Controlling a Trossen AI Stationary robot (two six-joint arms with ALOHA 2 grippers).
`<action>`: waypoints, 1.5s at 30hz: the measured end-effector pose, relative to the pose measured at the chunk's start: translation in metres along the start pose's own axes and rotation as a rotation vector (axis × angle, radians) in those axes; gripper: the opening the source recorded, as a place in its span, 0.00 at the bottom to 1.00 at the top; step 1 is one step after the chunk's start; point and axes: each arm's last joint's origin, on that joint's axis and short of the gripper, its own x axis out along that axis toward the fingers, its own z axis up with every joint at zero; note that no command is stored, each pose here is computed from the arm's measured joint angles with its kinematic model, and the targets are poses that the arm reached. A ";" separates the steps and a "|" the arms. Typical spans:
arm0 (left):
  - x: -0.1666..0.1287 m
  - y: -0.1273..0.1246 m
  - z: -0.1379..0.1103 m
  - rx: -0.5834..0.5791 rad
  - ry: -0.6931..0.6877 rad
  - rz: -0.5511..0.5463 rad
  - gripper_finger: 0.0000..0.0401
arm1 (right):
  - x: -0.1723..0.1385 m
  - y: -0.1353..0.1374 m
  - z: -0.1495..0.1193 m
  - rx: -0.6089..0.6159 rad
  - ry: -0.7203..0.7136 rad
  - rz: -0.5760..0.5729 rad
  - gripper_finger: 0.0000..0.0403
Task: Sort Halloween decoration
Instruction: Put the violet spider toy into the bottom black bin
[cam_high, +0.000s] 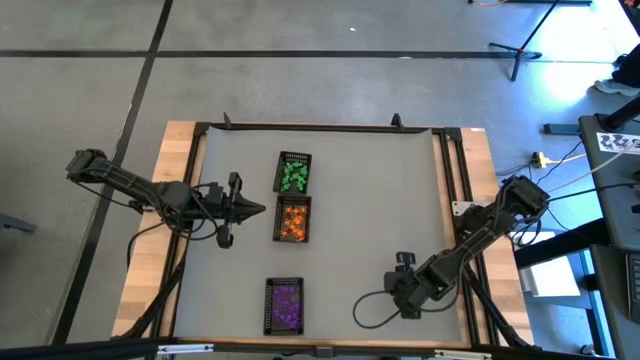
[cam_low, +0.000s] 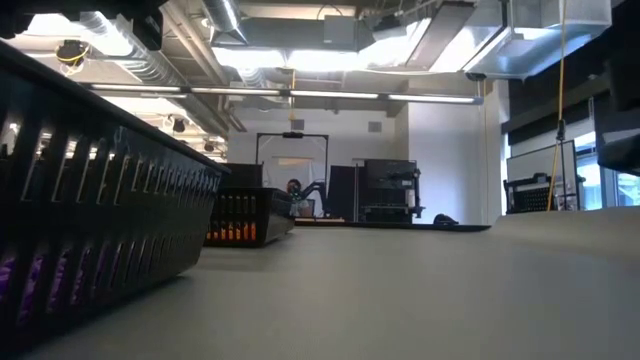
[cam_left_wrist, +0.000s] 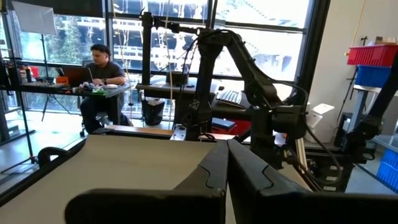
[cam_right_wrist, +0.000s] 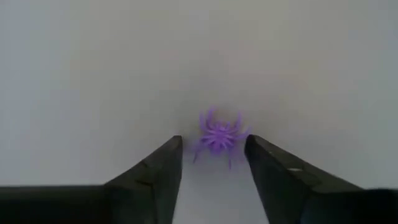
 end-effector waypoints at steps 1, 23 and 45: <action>0.000 0.000 0.000 0.000 0.000 0.000 0.00 | 0.000 -0.001 0.000 -0.001 -0.002 -0.006 0.43; 0.000 0.000 0.000 0.000 0.000 0.000 0.00 | -0.044 0.017 0.064 -0.186 -0.298 -0.080 0.01; 0.000 0.000 0.000 0.000 0.000 0.000 0.00 | -0.023 -0.008 0.052 -0.044 -0.092 0.020 0.34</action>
